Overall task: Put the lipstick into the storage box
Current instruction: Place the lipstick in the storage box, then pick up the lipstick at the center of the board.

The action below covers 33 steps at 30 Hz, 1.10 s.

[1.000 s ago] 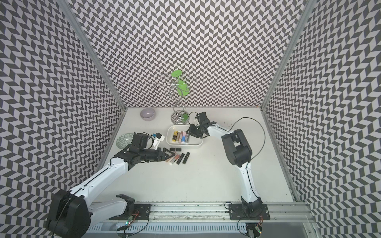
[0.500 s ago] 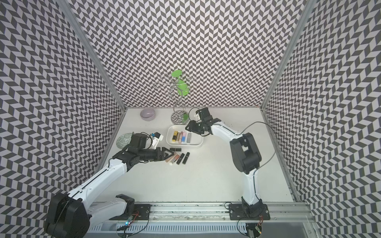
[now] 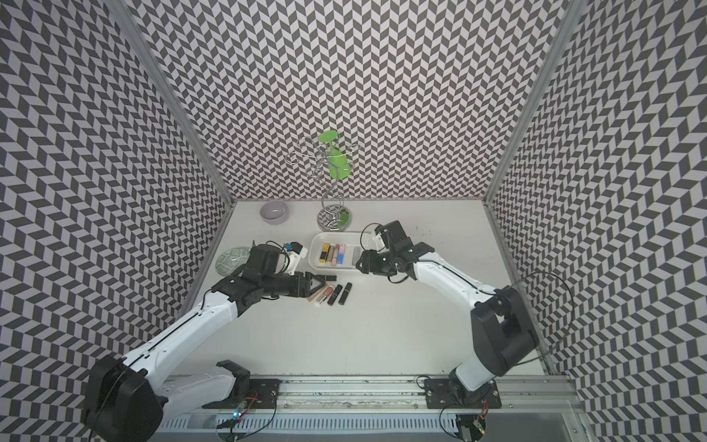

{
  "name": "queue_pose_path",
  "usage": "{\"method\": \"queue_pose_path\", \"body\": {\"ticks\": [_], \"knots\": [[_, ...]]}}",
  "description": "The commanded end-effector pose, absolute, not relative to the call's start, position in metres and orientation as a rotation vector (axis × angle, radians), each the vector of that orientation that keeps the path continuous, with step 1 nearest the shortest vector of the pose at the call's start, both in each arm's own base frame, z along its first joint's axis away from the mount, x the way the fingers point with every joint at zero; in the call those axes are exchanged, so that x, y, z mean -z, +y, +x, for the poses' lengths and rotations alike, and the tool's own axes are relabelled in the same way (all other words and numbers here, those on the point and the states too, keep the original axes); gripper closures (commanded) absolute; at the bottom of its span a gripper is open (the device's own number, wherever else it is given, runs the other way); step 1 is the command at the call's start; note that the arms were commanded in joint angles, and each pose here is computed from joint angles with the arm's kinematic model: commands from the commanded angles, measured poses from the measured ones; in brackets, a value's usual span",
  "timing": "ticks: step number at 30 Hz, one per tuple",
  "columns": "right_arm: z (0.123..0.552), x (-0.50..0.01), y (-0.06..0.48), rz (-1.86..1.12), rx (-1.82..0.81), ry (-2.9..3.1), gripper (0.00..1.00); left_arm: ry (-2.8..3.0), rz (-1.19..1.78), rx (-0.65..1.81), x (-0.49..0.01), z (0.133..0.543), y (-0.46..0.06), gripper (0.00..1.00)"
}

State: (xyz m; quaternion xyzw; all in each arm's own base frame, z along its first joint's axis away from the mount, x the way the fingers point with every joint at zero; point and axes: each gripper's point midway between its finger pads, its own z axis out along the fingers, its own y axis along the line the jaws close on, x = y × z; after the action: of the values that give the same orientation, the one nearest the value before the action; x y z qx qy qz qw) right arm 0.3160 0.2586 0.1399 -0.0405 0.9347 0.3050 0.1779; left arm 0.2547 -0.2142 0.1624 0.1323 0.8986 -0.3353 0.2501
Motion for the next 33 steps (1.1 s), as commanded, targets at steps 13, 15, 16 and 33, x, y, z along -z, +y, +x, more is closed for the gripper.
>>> {"method": "queue_pose_path", "body": {"ticks": [13,15,16,33], "knots": [[0.294,-0.16,0.186,0.049,-0.737,2.566,0.36,2.578,0.682,0.529,-0.096,0.245,-0.265,0.42],[0.292,-0.162,0.183,0.047,-0.733,2.558,0.36,2.587,0.694,0.515,-0.09,0.249,-0.27,0.44],[0.29,-0.163,0.182,0.046,-0.733,2.556,0.36,2.589,0.703,0.512,-0.088,0.25,-0.273,0.47],[0.292,-0.162,0.173,0.015,-0.759,2.553,0.35,2.65,0.801,0.319,-0.049,0.279,-0.299,0.54]]}}
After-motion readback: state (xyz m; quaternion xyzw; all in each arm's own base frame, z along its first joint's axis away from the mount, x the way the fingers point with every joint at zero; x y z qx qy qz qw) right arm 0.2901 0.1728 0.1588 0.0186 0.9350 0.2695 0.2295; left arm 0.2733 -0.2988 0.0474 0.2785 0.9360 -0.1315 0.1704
